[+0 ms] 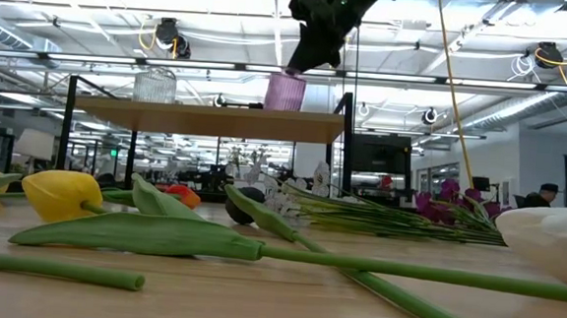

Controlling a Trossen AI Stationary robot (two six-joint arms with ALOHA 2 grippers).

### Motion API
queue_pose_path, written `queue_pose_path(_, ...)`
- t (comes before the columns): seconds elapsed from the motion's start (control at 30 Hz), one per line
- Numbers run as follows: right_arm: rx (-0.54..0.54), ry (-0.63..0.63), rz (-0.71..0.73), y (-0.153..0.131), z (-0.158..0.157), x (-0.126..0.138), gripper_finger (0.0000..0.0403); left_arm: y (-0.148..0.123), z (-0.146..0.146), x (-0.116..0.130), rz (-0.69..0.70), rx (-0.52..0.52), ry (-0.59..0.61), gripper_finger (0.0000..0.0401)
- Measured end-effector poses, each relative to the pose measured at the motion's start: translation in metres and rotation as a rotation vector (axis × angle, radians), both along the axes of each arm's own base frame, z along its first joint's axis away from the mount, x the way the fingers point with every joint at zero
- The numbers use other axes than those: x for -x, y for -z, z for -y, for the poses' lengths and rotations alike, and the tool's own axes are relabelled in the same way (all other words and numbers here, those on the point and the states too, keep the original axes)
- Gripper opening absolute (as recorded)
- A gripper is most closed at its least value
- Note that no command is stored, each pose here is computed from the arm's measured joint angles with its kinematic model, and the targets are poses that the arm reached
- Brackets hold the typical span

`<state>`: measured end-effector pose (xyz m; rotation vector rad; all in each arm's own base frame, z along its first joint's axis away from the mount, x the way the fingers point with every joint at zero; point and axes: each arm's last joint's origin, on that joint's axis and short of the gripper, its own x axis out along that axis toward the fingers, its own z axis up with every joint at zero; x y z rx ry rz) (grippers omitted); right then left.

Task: Pick and place flowers into a vace then onto a shelf
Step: Put the violet vase on the shelf, then put the orange flower into the transparent vase on the shelf

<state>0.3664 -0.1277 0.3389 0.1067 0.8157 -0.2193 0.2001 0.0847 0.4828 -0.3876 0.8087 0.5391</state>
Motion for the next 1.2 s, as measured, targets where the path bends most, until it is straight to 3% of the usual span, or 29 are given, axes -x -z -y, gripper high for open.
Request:
queue_pose_path(0.37,0.021,-0.006,0.018,-0.002,0.005,0.0,0.0099,0.0,-0.001,0.0,-0.007,-0.018,-0.016,0.0088)
queue_pose_path(0.6,0.06,-0.009,0.108,-0.011,0.006,-0.003,0.0109,0.0,-0.001,0.0,-0.008,-0.019,-0.017,0.0088)
queue_pose_path(0.77,0.089,-0.031,0.204,-0.04,-0.009,0.011,0.0104,0.0,0.0,0.0,-0.006,-0.012,-0.011,0.0088)
queue_pose_path(0.9,0.034,-0.18,0.325,-0.073,-0.04,0.031,0.0099,0.0,0.008,-0.003,0.04,0.119,0.12,0.0088)
queue_pose_path(1.03,-0.037,-0.336,0.421,-0.103,-0.077,0.057,0.0094,0.003,0.035,-0.007,0.029,0.259,0.302,0.0088)
queue_pose_path(1.2,-0.131,-0.395,0.457,-0.113,-0.113,0.086,0.0095,0.012,0.081,-0.015,-0.052,0.38,0.319,0.0088)
